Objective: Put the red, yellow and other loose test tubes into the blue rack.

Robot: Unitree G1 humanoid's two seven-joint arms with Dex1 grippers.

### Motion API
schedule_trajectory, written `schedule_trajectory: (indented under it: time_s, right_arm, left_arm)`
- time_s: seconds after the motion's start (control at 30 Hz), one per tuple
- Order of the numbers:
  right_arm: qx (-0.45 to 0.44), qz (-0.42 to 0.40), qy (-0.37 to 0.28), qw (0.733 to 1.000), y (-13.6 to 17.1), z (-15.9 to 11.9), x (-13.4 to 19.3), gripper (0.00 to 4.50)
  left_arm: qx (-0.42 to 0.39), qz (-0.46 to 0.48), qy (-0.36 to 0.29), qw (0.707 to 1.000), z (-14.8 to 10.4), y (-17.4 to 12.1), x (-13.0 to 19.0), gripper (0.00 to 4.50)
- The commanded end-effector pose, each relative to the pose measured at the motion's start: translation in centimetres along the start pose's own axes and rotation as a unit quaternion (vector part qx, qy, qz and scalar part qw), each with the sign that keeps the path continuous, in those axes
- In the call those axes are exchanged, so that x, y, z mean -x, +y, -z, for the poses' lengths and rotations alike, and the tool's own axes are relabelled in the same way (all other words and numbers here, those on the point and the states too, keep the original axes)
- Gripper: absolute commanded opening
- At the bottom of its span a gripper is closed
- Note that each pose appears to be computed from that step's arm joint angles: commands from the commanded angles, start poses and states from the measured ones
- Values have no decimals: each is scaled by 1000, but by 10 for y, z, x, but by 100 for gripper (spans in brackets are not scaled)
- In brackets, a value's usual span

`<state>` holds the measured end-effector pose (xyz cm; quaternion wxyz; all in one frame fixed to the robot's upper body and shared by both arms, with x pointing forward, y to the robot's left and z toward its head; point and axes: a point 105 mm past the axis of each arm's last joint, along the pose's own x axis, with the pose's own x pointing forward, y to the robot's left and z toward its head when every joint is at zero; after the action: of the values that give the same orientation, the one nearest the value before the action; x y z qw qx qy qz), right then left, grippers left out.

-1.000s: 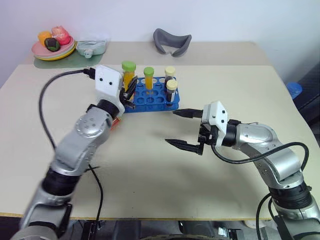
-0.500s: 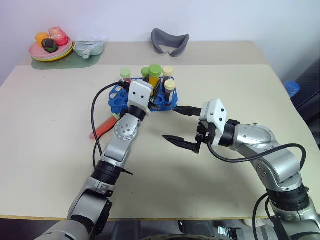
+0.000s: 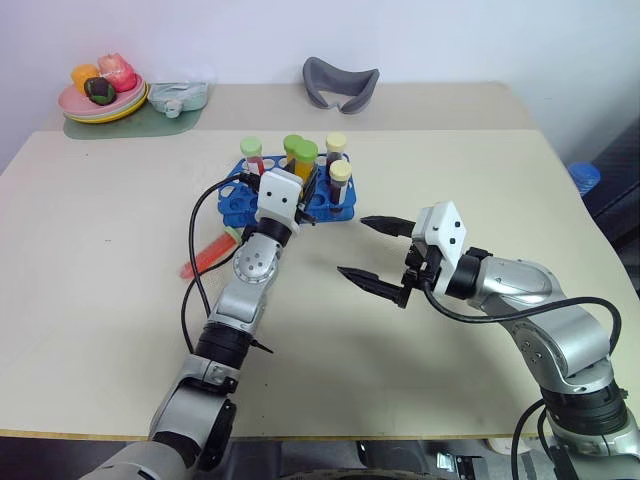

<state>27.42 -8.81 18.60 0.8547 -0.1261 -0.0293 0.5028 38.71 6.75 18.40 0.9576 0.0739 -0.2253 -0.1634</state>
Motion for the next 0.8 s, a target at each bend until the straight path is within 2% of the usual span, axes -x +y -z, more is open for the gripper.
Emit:
schedule_trajectory:
  time_s: [0.03,0.2,0.53,0.63,0.77,0.8]
  right_arm:
    - [24,1,-20,1000,1,-14,3,450]
    - [25,0,-20,1000,1,-13,2,450]
    - [24,-2,-21,999,3,-13,1,450]
    - [25,-2,-21,999,3,-13,1,450]
    - [26,-1,-20,999,2,-13,1,450]
    - [26,0,-20,999,2,-13,1,450]
  left_arm:
    - [-7,-14,-13,1000,-6,5,-2,130]
    - [-10,-21,-11,1000,-5,7,-1,130]
    - [43,-35,7,998,2,9,2,130]
    - [52,-41,6,998,1,11,2,246]
    - [56,-50,-12,997,-12,19,1,448]
    - [55,-51,-17,997,-17,22,1,448]
